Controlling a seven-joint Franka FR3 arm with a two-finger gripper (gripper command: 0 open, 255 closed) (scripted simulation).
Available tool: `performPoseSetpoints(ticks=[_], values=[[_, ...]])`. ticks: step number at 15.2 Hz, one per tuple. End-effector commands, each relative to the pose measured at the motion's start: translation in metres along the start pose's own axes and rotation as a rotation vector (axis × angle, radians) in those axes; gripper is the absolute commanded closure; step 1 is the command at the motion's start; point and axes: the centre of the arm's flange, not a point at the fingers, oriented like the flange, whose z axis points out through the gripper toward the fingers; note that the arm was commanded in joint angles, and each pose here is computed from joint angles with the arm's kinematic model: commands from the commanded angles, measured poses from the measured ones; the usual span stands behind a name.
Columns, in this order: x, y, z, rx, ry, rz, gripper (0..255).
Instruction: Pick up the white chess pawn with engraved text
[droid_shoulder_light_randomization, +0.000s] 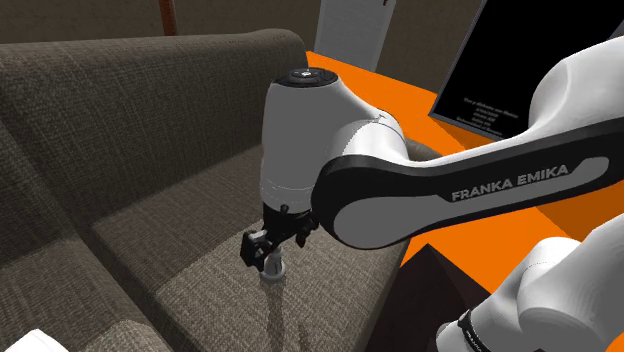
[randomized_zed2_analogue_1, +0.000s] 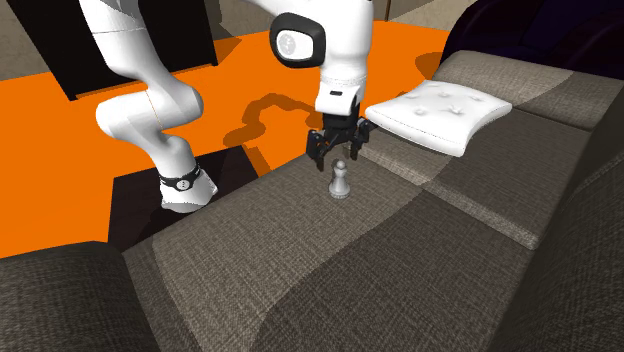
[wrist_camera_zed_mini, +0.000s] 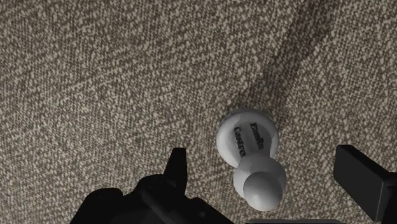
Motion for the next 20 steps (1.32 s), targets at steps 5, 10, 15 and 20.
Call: performPoseSetpoints(ticks=[5, 10, 15, 20], values=[[0.0, -0.002, 0.024, 0.001, 0.0, 0.001, 0], [-0.001, -0.001, 0.025, 0.001, 0.0, 0.001, 255], [0.0, -0.002, 0.024, 0.001, 0.0, 0.001, 255], [0.001, -0.001, -0.002, 0.001, 0.0, 0.001, 255]])
